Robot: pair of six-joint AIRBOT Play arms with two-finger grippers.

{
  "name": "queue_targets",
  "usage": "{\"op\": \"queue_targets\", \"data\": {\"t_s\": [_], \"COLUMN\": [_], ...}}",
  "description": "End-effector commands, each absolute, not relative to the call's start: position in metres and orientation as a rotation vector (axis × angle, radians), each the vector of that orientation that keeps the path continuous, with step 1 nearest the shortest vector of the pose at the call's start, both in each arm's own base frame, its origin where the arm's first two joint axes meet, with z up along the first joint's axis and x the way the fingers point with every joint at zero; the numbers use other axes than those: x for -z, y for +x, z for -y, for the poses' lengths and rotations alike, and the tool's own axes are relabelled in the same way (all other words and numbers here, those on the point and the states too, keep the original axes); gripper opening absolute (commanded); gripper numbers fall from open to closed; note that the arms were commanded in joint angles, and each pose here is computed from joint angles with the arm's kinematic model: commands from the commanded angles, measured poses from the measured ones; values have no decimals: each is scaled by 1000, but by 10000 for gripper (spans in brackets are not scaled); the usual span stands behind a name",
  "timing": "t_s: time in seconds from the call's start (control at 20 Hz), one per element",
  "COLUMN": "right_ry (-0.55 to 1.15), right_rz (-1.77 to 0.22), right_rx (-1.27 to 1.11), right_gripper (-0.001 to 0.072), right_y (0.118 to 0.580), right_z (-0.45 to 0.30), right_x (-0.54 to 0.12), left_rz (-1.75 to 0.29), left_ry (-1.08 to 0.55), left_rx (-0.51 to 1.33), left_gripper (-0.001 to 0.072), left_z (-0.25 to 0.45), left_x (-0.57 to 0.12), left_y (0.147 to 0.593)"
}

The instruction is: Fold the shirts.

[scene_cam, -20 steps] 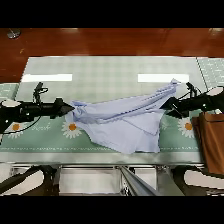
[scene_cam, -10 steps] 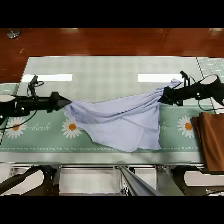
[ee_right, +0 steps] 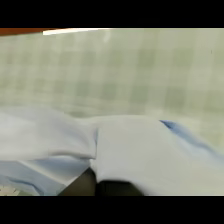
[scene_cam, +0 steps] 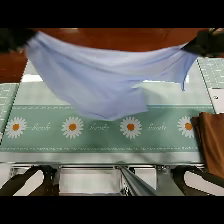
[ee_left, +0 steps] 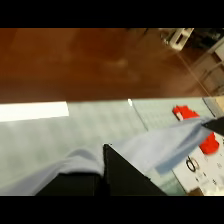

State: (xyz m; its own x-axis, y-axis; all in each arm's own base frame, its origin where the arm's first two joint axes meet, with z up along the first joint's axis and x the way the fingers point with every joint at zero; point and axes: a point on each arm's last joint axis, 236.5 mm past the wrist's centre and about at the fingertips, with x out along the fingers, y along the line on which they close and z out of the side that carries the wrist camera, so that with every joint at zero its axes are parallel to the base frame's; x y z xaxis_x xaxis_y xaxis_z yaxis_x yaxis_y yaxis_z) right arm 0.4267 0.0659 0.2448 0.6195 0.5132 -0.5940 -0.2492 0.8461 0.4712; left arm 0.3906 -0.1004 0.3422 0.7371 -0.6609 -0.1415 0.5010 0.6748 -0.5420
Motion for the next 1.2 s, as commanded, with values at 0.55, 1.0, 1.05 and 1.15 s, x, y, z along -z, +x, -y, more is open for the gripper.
{"op": "queue_targets", "data": {"t_s": [0.55,1.0,1.05,1.15], "right_ry": [109,388,426,473], "right_rz": [-339,-717,-755,-825], "right_rx": [-464,-525,-502,-463], "right_gripper": [20,20,20,20], "right_y": [182,248,262,288], "right_z": [-111,-117,-113,-104], "right_x": [-415,-240,-214,-166], "left_rz": [215,-195,-250,-337], "left_ry": [78,-271,-292,-347], "left_rx": [24,180,207,264], "left_gripper": [19,19,19,19], "left_z": [48,1,0,4], "left_x": [-534,-385,-364,-328], "left_y": [170,303,320,363]}}
